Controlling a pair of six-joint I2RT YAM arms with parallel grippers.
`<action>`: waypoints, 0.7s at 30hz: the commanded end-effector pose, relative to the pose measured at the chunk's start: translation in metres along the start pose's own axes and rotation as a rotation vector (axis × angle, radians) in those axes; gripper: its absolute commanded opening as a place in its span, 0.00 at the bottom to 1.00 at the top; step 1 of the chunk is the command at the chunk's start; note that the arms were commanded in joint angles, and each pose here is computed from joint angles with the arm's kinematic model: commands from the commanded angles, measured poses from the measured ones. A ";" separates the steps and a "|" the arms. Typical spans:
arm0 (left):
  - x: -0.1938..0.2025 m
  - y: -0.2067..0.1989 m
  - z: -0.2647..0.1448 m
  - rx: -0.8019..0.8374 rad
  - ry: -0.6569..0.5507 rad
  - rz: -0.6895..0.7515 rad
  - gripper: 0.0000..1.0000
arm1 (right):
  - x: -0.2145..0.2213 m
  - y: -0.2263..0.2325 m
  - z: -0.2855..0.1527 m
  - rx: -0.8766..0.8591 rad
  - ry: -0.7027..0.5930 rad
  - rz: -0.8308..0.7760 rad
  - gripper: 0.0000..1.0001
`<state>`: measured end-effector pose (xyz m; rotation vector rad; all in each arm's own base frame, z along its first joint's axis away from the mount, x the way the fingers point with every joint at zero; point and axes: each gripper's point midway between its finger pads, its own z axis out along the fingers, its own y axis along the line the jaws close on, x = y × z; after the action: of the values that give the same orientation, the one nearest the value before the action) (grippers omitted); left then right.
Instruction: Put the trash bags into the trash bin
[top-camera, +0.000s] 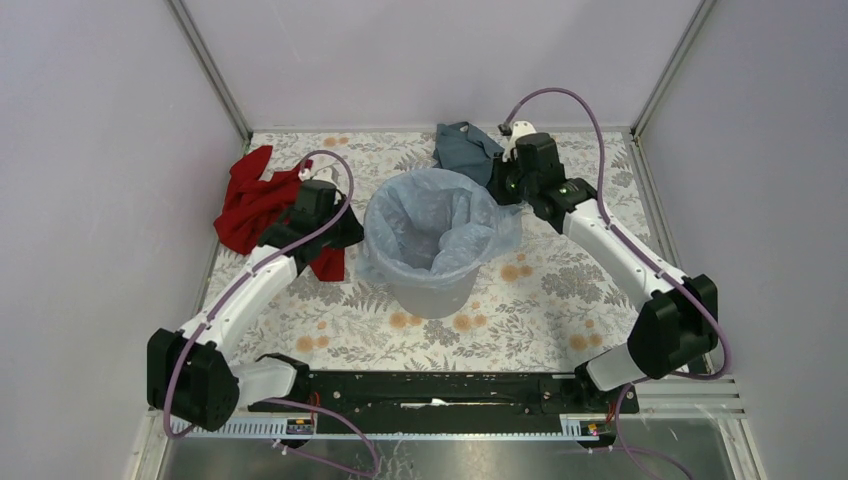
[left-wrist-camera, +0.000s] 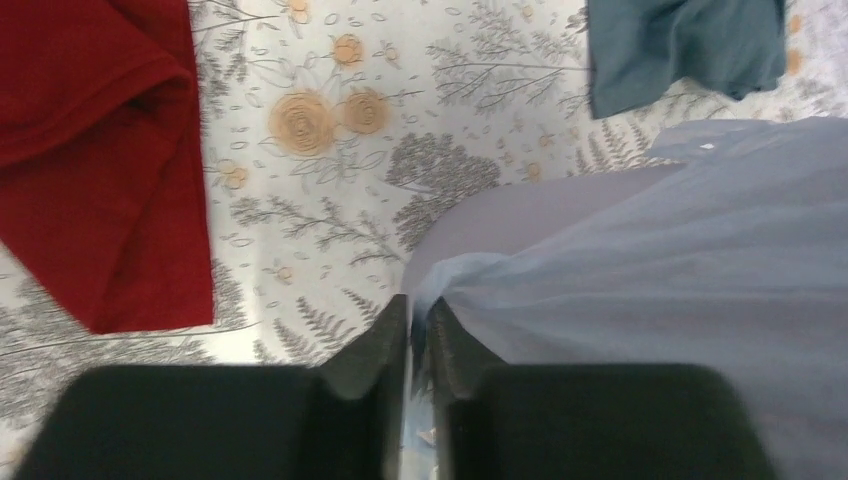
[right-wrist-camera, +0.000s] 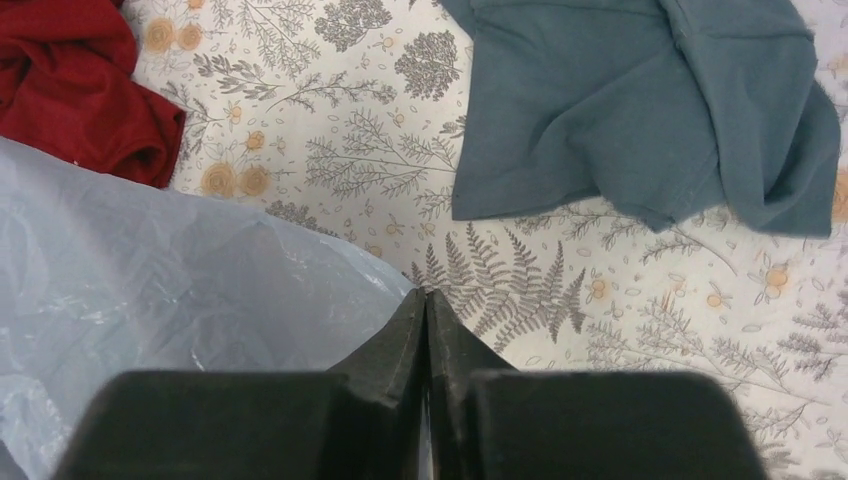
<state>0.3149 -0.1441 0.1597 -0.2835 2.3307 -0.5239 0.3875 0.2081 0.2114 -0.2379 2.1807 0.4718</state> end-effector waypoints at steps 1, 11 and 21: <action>-0.024 0.005 -0.028 -0.055 -0.082 0.034 0.23 | -0.008 -0.010 -0.032 0.067 -0.003 0.018 0.24; -0.022 0.019 -0.074 -0.104 -0.134 0.030 0.73 | -0.012 -0.028 -0.121 0.188 -0.092 0.034 0.95; 0.025 0.004 -0.043 0.062 -0.006 -0.097 0.78 | 0.029 -0.015 -0.090 0.071 -0.041 0.108 0.91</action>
<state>0.2618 -0.1115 0.1715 -0.3531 2.3181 -0.4547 0.3083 0.1458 0.2500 -0.0949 2.1522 0.3775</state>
